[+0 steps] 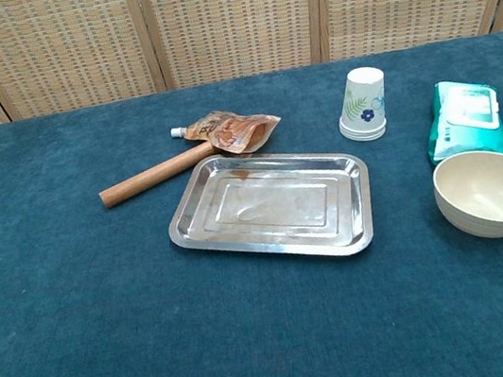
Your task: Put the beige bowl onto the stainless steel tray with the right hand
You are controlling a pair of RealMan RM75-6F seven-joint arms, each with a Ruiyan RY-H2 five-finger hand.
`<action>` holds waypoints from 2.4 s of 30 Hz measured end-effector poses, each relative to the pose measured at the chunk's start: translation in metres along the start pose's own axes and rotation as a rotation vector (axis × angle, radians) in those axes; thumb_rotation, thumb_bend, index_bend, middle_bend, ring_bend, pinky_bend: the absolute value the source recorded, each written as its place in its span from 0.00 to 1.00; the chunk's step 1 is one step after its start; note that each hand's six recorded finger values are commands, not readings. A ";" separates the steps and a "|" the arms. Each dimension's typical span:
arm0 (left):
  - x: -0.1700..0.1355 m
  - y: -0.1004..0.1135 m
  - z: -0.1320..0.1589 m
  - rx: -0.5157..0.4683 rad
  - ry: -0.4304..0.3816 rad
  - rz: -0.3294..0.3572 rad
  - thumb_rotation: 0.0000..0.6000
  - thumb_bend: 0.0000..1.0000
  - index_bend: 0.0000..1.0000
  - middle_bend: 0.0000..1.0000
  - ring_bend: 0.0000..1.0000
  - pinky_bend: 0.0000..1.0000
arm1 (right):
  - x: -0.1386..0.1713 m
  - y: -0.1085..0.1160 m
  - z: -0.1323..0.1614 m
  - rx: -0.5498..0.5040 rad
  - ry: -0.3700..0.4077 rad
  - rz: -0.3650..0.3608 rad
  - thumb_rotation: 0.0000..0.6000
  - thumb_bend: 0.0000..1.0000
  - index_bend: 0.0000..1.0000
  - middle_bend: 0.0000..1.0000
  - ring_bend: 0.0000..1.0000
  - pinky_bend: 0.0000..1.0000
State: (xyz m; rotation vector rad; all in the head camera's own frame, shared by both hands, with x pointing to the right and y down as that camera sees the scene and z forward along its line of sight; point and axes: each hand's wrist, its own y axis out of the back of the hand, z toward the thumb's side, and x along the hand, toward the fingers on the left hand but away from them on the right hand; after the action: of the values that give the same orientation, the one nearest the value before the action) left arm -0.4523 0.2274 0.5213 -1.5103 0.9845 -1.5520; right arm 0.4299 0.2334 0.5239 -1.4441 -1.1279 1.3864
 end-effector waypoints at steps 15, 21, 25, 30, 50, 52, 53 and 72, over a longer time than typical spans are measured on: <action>0.004 -0.002 -0.006 0.011 0.029 0.001 1.00 0.00 0.00 0.00 0.00 0.00 | -0.010 -0.024 0.015 -0.020 0.094 0.099 1.00 0.00 0.02 0.00 0.00 0.00; 0.009 -0.007 -0.007 0.021 0.052 -0.009 1.00 0.00 0.00 0.00 0.00 0.00 | -0.040 -0.055 0.036 -0.001 0.253 0.184 1.00 0.00 0.15 0.00 0.00 0.00; 0.012 -0.011 -0.004 0.034 0.061 -0.015 1.00 0.00 0.00 0.00 0.00 0.00 | -0.059 -0.080 0.054 0.000 0.326 0.273 1.00 0.00 0.26 0.00 0.00 0.00; 0.017 -0.015 -0.008 0.042 0.083 -0.027 1.00 0.00 0.00 0.00 0.00 0.00 | -0.074 -0.119 0.084 0.039 0.411 0.399 1.00 0.00 0.34 0.00 0.00 0.00; 0.021 -0.018 -0.008 0.042 0.085 -0.041 1.00 0.00 0.00 0.00 0.00 0.00 | -0.078 -0.158 0.108 0.074 0.467 0.383 1.00 0.53 0.67 0.00 0.00 0.00; 0.021 -0.018 -0.008 0.040 0.086 -0.042 1.00 0.00 0.00 0.00 0.00 0.00 | -0.077 -0.155 0.111 0.071 0.480 0.369 1.00 0.53 0.68 0.00 0.00 0.00; 0.021 -0.018 -0.008 0.039 0.086 -0.042 1.00 0.00 0.00 0.00 0.00 0.00 | -0.077 -0.154 0.112 0.068 0.485 0.364 1.00 0.53 0.68 0.00 0.00 0.00; 0.034 -0.023 -0.012 0.020 0.089 -0.077 1.00 0.00 0.00 0.00 0.00 0.00 | -0.127 -0.096 0.242 0.178 0.717 0.246 1.00 0.53 0.68 0.00 0.00 0.00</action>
State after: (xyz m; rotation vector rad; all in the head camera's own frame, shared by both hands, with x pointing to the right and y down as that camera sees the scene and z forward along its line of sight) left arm -0.4649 0.2071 0.5564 -1.4914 0.9679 -1.6916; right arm 0.1830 0.1308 0.6357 -1.7772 -0.3710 0.9524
